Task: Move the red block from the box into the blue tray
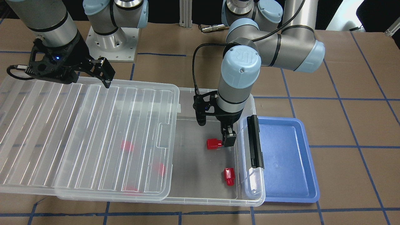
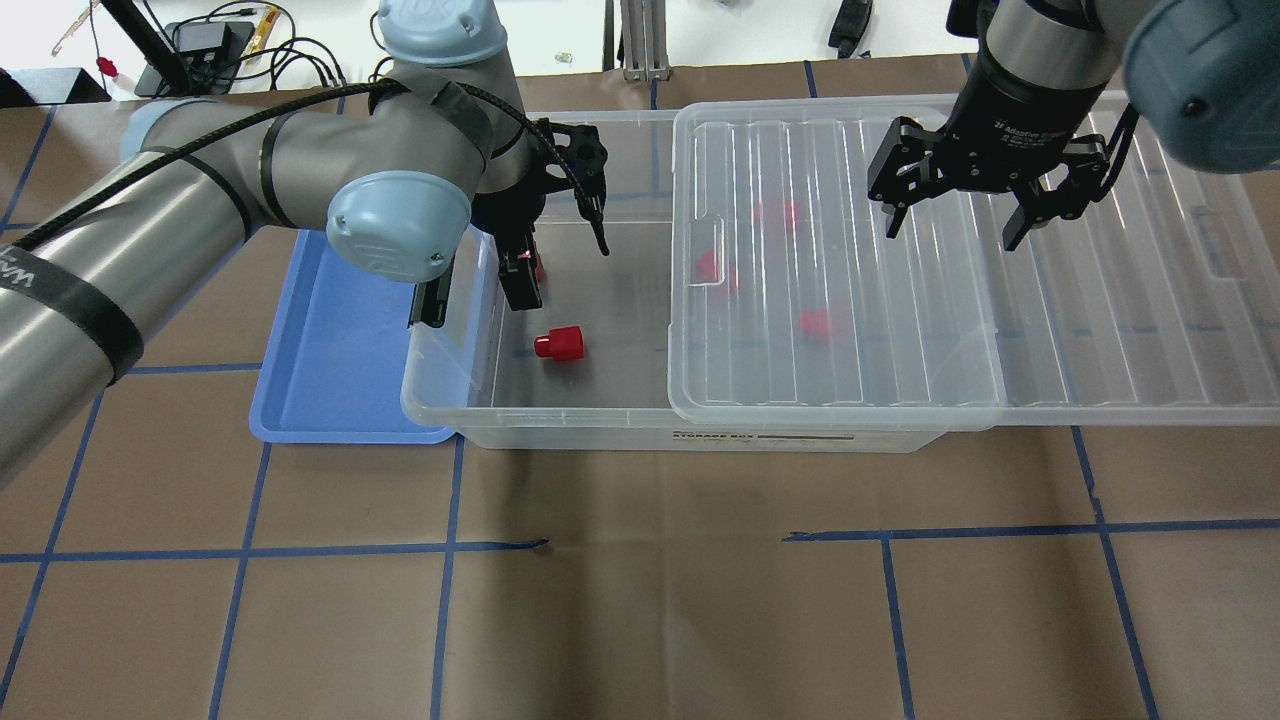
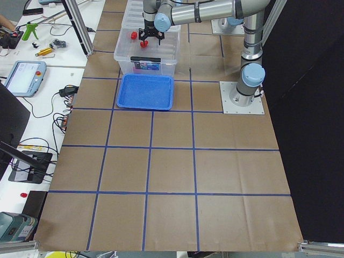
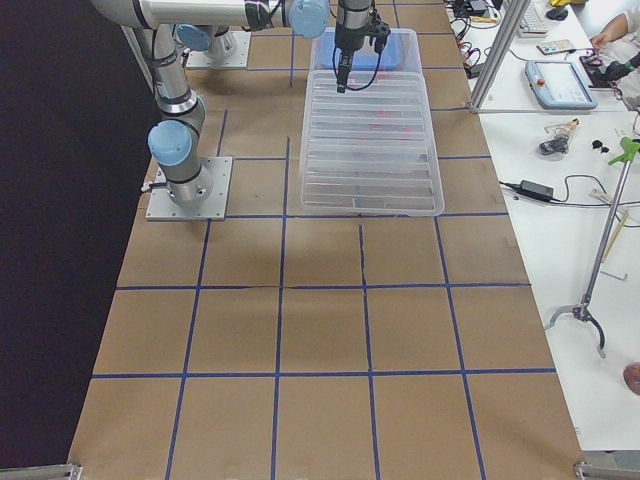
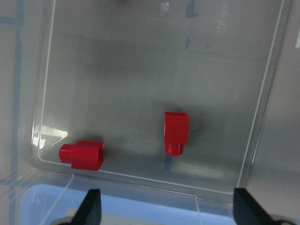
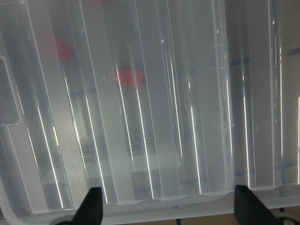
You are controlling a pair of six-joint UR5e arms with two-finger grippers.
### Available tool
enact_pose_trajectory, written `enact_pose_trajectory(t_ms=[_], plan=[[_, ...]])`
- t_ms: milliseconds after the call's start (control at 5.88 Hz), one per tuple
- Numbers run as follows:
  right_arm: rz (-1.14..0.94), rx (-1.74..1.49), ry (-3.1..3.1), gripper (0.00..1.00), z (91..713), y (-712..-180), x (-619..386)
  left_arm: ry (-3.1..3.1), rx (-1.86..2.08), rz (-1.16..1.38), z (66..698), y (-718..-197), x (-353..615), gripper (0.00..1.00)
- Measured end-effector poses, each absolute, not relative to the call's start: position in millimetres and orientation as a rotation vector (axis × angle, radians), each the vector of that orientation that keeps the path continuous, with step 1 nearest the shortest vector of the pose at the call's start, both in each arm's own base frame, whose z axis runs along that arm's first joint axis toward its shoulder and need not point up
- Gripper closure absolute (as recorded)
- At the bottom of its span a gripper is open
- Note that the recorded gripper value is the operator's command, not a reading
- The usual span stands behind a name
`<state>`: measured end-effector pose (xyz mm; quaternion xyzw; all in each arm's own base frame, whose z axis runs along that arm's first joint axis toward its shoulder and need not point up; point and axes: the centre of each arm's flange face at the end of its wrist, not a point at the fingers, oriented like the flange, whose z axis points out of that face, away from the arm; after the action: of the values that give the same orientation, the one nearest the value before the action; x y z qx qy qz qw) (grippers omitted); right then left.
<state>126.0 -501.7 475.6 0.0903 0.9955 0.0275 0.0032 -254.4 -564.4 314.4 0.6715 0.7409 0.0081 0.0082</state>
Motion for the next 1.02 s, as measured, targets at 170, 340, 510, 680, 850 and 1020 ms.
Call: enact_pose_trajectory(t_ms=[170, 340, 510, 680, 850, 1020], plan=[[0.089, 0.26, 3.124, 0.0, 474.8, -501.6, 125.5, 2.314, 2.121, 0.064, 281.7, -565.9, -257.4, 0.02], [0.09, 0.23, 3.126, 0.0, 474.4, -501.6, 125.3, 2.315, 2.134, 0.088, 255.1, -566.2, -258.7, 0.02], [0.091, 0.216, 3.126, 0.0, 474.2, -501.5, 125.3, 2.318, 2.15, 0.124, 233.5, -563.5, -259.7, 0.02], [0.091, 0.213, 3.127, 0.0, 474.2, -501.5, 125.2, 2.314, 2.163, 0.149, 212.4, -556.3, -262.2, 0.02], [0.091, 0.212, 3.127, 0.0, 473.9, -501.5, 125.2, 2.303, 2.171, 0.144, 192.4, -548.8, -265.9, 0.16], [0.091, 0.212, 3.127, 0.0, 473.7, -501.5, 125.2, 2.292, 2.183, 0.144, 174.6, -543.5, -270.3, 0.72]])
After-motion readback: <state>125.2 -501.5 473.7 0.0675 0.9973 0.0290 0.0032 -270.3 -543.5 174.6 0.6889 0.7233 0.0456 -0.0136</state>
